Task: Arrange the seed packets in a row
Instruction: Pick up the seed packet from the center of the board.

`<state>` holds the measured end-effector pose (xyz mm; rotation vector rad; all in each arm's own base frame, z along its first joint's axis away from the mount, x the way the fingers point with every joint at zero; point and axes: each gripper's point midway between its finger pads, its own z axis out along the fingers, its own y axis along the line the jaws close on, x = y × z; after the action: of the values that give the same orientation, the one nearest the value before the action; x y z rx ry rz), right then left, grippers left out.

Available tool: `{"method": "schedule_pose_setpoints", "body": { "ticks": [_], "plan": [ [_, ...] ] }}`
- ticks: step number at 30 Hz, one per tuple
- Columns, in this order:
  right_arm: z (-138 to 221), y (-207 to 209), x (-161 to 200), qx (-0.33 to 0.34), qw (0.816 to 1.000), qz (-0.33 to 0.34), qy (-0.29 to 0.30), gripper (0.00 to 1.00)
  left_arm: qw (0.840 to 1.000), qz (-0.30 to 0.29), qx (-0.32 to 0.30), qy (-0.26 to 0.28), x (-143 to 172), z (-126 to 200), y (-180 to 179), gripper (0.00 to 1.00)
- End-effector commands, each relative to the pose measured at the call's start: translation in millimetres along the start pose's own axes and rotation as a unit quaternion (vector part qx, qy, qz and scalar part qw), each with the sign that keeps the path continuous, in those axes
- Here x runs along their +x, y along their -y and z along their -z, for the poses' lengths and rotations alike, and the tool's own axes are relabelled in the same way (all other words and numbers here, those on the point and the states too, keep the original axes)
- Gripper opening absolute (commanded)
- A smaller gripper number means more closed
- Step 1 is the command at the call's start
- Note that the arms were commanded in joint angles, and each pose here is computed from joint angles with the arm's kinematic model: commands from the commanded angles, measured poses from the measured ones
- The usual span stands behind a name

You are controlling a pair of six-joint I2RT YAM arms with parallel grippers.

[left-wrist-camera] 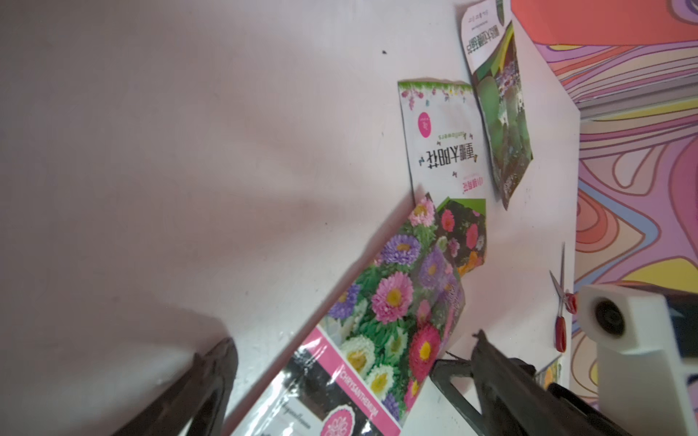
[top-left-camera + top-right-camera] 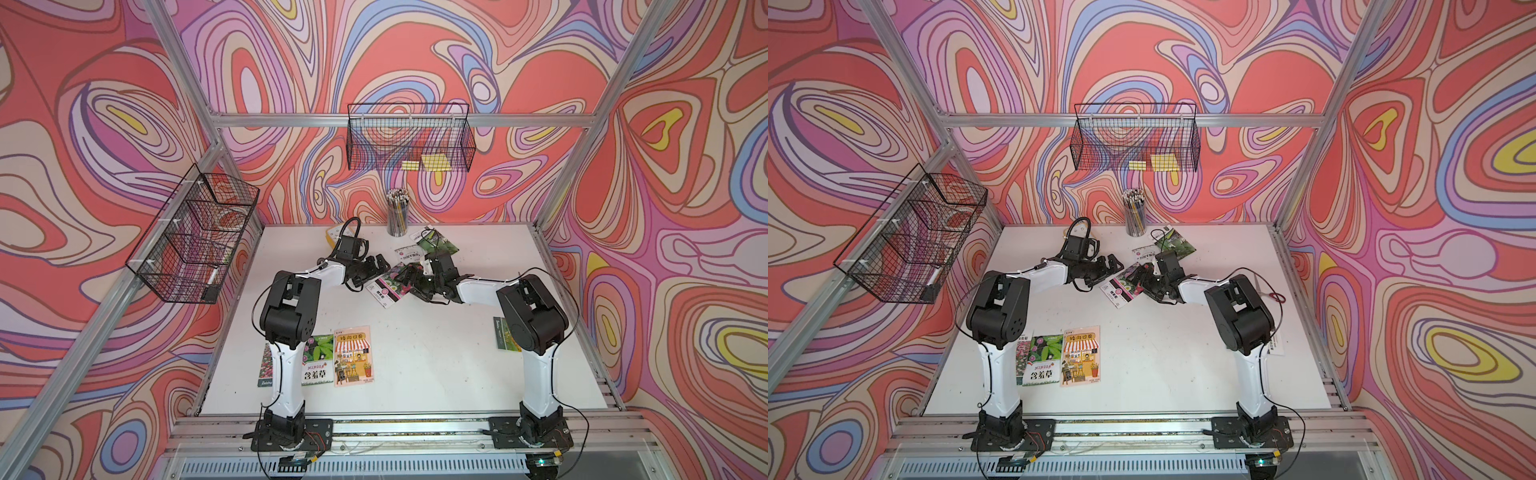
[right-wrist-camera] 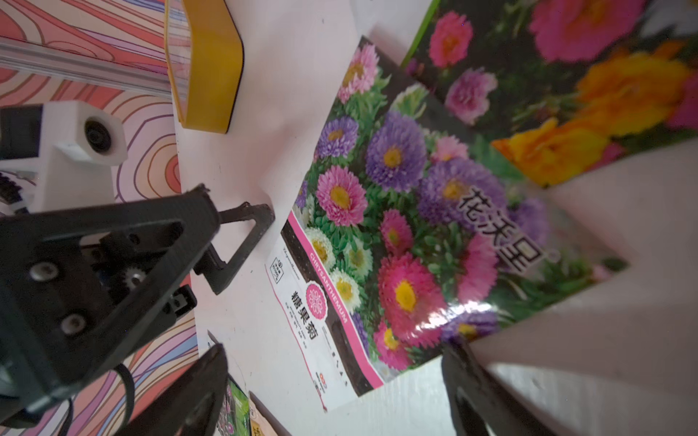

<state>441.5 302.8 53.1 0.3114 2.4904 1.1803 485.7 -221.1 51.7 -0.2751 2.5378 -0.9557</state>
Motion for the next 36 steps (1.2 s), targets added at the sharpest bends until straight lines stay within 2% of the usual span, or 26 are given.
{"method": "schedule_pose_setpoints", "body": {
  "ticks": [1, 3, 9, 11, 15, 17, 20, 23, 25, 26, 31, 36],
  "plan": [
    [-16.3, 31.7, 14.4, 0.026, 0.999, -0.043, -0.02, 0.82, 0.996, 0.051, 0.005, -0.076, 54.8, -20.1, -20.7, 0.96],
    [-15.3, 29.7, 13.2, 0.018, 0.999, -0.046, -0.013, 0.75, 0.995, 0.063, 0.02, -0.076, 61.3, -17.9, -19.5, 0.95],
    [-12.1, 27.9, 10.3, 0.0, 0.998, -0.056, -0.005, 0.65, 0.99, 0.082, 0.071, -0.088, 79.8, -15.1, -0.6, 0.88],
    [-10.5, 27.6, 9.6, -0.004, 0.998, -0.058, -0.002, 0.6, 0.991, 0.078, 0.069, -0.088, 84.0, -14.2, 1.9, 0.88],
    [-4.6, 29.4, 8.7, -0.009, 0.998, -0.063, 0.004, 0.41, 0.991, 0.08, 0.064, -0.086, 86.6, -11.8, 1.0, 0.87],
    [1.2, 33.0, 7.2, -0.005, 0.998, -0.063, 0.009, 0.36, 0.991, 0.081, 0.059, -0.084, 87.4, -10.1, -0.4, 0.87],
    [12.6, 40.9, 5.2, 0.008, 0.998, -0.059, 0.013, 0.34, 0.992, 0.079, 0.057, -0.083, 88.8, -6.4, 0.2, 0.87],
    [22.1, 46.6, 1.8, 0.009, 0.998, -0.055, 0.016, 0.2, 0.992, 0.077, 0.057, -0.08, 88.9, -1.2, 2.2, 0.86],
    [24.7, 47.4, 0.7, 0.004, 0.999, -0.049, 0.013, 0.03, 0.993, 0.073, 0.058, -0.077, 87.9, 3.5, 4.7, 0.86],
    [25.6, 46.7, 0.6, 0.002, 0.999, -0.045, 0.011, 0.0, 0.993, 0.071, 0.058, -0.076, 88.3, 6.1, 6.5, 0.86],
    [41.8, 21.9, 3.9, -0.049, 0.999, 0.01, 0.01, 0.0, 0.994, 0.058, 0.059, -0.068, 88.9, 24.7, 14.0, 0.86],
    [77.5, 0.2, 34.3, -0.091, 0.994, 0.067, -0.012, 0.0, 0.997, 0.038, 0.051, -0.053, 91.3, 50.7, 20.8, 0.86]
  ]
}}
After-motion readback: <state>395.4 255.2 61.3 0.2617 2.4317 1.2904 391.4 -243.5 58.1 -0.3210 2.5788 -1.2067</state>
